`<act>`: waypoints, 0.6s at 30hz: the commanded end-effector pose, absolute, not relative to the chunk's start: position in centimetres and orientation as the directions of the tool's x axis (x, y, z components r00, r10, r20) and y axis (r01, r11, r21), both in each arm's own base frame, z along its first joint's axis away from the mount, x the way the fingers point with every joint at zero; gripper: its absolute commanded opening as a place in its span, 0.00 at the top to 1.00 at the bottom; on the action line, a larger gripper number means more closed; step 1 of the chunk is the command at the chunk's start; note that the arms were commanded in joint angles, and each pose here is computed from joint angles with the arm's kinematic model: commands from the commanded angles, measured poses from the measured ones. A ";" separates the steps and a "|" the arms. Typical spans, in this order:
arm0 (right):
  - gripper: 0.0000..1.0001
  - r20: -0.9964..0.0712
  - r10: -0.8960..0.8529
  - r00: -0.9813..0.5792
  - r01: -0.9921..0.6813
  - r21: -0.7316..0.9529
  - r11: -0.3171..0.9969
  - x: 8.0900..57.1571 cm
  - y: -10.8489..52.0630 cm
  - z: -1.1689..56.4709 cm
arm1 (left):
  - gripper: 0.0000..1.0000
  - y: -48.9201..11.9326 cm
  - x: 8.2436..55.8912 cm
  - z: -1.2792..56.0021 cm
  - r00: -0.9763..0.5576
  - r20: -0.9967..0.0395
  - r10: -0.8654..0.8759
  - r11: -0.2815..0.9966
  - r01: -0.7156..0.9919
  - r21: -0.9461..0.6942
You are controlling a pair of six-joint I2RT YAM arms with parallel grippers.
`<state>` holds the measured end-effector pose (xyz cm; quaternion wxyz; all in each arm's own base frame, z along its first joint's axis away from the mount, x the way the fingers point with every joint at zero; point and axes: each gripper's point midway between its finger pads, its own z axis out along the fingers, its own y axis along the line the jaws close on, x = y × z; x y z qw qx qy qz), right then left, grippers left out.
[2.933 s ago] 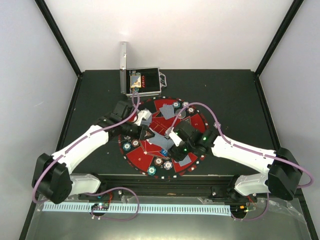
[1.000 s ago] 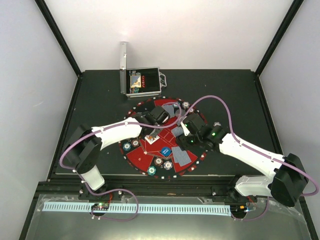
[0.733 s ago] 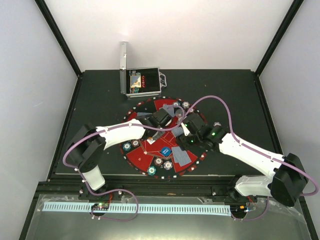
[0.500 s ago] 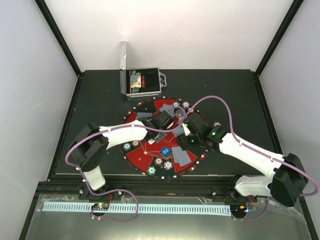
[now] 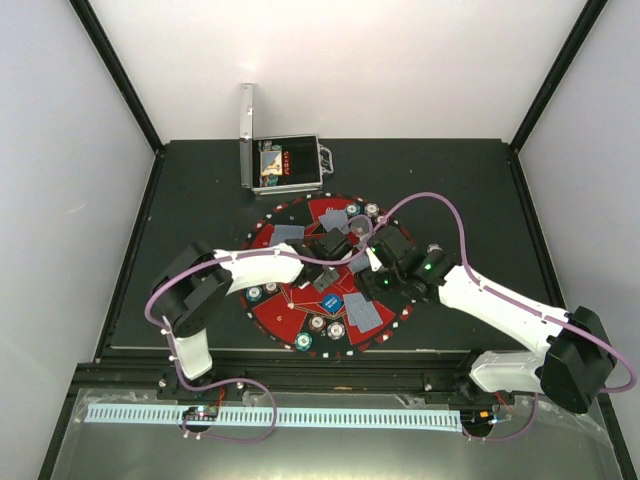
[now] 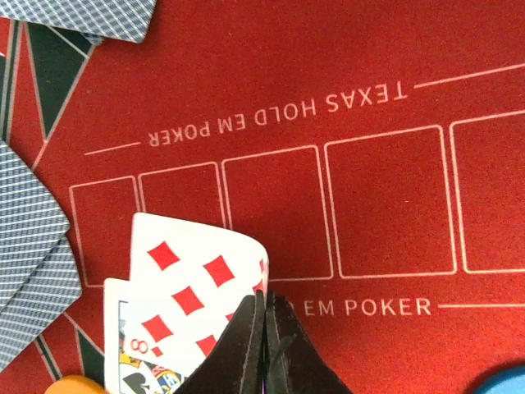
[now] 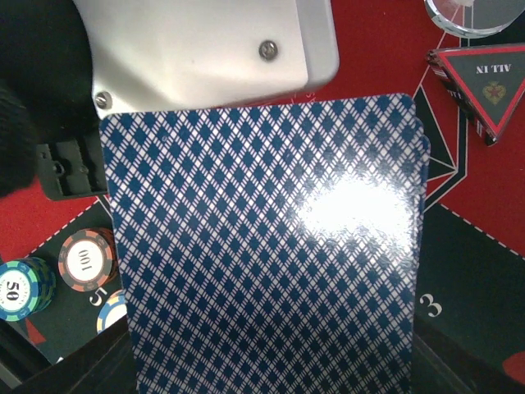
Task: Distribute texas hold em gaming equipment
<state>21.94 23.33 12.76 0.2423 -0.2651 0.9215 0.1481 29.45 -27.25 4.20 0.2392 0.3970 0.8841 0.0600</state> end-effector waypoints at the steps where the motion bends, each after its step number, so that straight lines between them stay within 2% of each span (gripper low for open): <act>1: 0.38 -0.558 -0.417 -0.718 -0.580 0.146 0.802 22.2 23.9 13.5 | 0.98 -27.8 29.5 2.7 -0.563 -0.341 0.753 0.655 0.691 0.306; 8: 0.38 -0.556 -0.416 -0.720 -0.578 0.148 0.802 22.1 23.8 13.4 | 0.97 -27.9 29.8 1.7 -0.576 -0.333 0.746 0.664 0.680 0.312; 18: 0.38 -0.552 -0.417 -0.722 -0.576 0.147 0.804 22.0 23.7 13.3 | 0.83 -28.1 30.3 1.9 -0.584 -0.350 0.733 0.679 0.663 0.314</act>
